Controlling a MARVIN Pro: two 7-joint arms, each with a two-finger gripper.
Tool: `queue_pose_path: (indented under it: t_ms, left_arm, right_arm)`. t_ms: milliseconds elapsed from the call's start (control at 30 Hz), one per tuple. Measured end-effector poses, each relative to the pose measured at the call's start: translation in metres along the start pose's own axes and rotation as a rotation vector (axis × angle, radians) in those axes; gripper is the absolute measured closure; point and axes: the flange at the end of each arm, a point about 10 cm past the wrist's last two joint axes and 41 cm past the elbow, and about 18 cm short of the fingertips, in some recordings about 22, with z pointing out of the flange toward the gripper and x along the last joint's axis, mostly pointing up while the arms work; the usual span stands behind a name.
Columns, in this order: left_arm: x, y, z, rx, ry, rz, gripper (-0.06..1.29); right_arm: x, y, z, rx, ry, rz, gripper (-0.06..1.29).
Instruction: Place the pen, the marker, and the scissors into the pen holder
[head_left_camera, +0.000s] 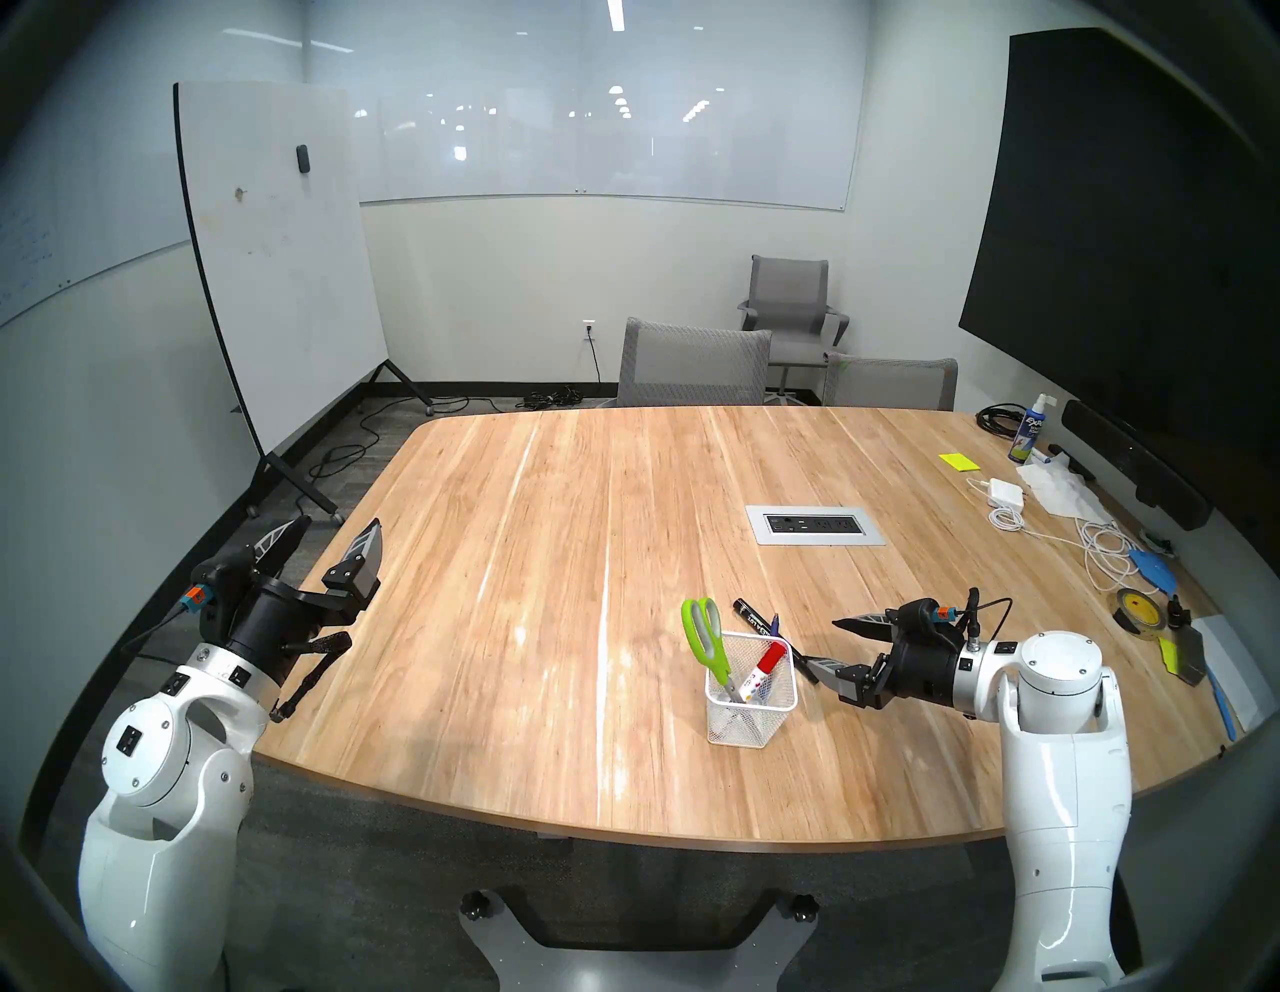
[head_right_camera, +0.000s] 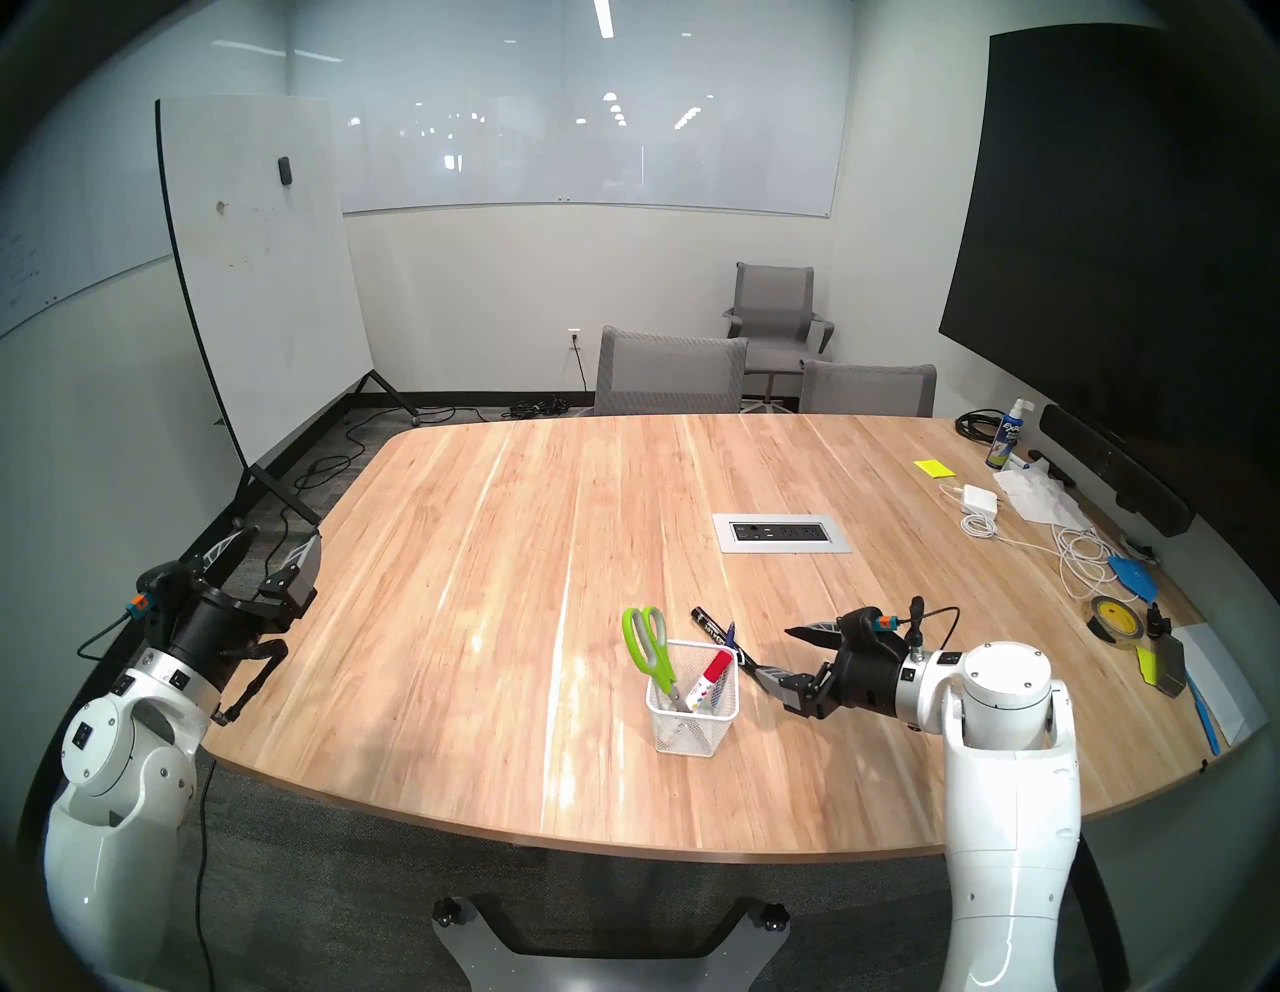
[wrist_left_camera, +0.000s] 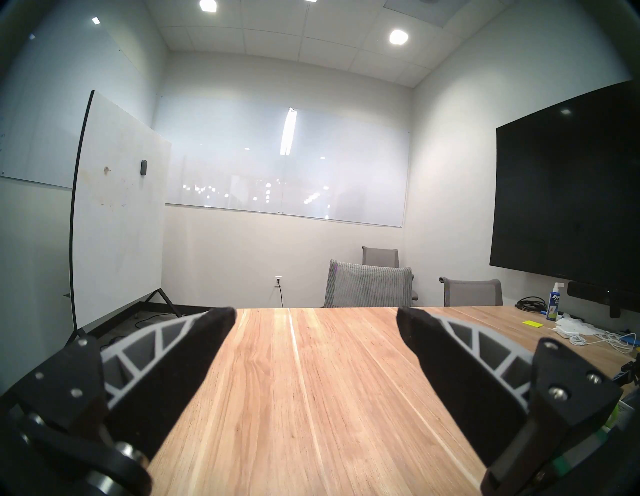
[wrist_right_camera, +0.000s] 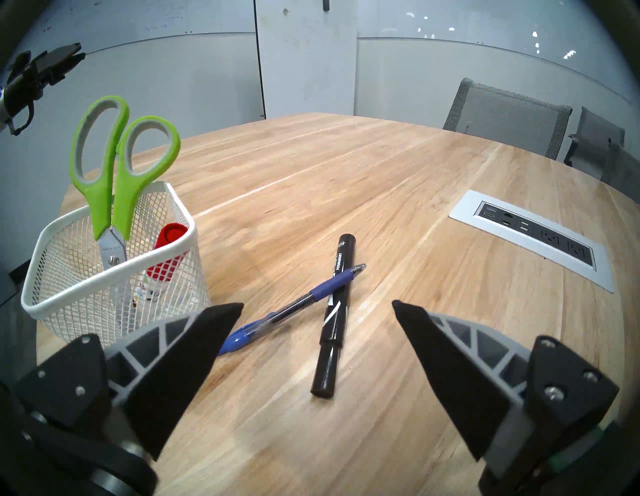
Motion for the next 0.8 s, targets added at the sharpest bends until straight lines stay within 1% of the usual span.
queue_pose_path:
  t_ms: [433,667,800]
  left_arm:
    - [0.000,0.000,0.000,0.000,0.000,0.000,-0.03]
    - [0.000,0.000,0.000,0.000,0.000,0.000,-0.03]
    - [0.000,0.000,0.000,0.000,0.000,0.000,-0.03]
  right_arm:
    - [-0.005,-0.008,0.009,0.021,-0.030,-0.017,-0.02]
    - [-0.014,-0.010,0.015,0.027,-0.043,-0.008,-0.02]
    - [-0.022,-0.009,0.019,0.032,-0.050,0.008,-0.02]
